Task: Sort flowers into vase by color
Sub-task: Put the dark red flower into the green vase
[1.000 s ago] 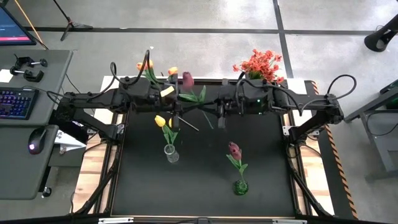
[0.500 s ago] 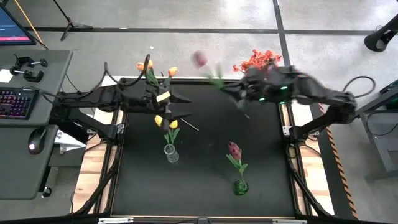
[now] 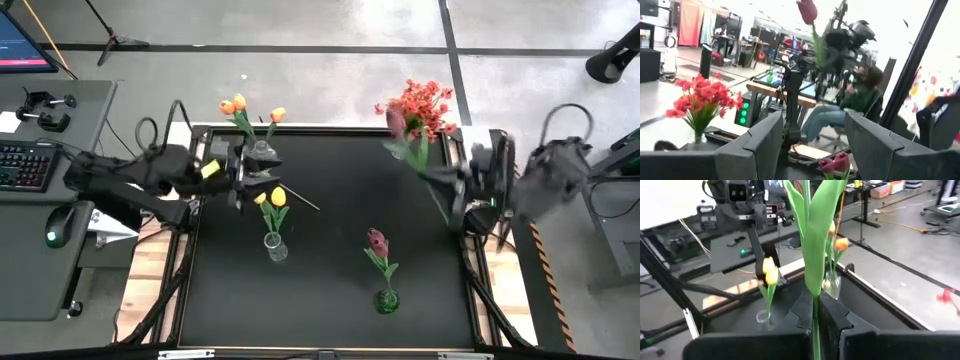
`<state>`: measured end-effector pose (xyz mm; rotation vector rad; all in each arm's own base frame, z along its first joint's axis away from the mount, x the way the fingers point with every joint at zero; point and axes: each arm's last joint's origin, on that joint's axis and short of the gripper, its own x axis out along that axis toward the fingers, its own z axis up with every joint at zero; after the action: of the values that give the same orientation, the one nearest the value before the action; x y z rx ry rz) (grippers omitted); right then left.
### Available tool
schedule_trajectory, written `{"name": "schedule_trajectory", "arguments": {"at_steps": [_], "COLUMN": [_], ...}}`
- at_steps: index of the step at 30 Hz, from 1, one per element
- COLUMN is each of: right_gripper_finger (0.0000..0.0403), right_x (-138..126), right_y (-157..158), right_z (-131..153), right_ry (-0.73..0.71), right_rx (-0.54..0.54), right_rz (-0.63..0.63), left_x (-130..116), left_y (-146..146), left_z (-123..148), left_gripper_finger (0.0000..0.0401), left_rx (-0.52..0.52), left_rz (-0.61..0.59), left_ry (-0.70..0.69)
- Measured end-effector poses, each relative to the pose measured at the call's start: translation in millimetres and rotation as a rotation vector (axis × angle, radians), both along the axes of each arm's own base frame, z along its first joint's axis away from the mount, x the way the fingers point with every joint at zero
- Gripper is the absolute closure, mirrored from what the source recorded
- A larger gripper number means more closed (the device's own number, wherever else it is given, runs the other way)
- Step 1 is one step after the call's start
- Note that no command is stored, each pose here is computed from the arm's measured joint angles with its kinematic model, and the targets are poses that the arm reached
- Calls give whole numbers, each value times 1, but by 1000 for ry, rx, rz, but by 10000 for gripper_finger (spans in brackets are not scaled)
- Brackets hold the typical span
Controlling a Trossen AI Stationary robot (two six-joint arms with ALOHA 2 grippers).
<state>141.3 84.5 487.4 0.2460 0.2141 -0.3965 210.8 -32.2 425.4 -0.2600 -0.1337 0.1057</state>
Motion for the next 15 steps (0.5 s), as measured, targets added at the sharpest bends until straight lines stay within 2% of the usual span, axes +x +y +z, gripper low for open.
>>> {"name": "schedule_trajectory", "arguments": {"at_steps": [4, 8, 12, 15], "right_gripper_finger": [403, 403, 403, 403], "right_x": [-13, -28, -26, -24], "right_y": [42, 81, 114, 125], "right_z": [-24, -52, -81, -116], "right_ry": [-17, -102, -182, -234], "right_rx": [-9, 21, 77, 113], "right_rz": [-30, -33, -16, -32], "left_x": [0, -2, -5, -8], "left_y": [-11, -18, -20, -20], "left_z": [-14, -10, -3, 2], "left_gripper_finger": [199, 199, 199, 199], "left_rx": [-56, -85, -100, -114], "left_rz": [46, 100, 137, 155], "left_ry": [-45, -87, -152, -201]}}
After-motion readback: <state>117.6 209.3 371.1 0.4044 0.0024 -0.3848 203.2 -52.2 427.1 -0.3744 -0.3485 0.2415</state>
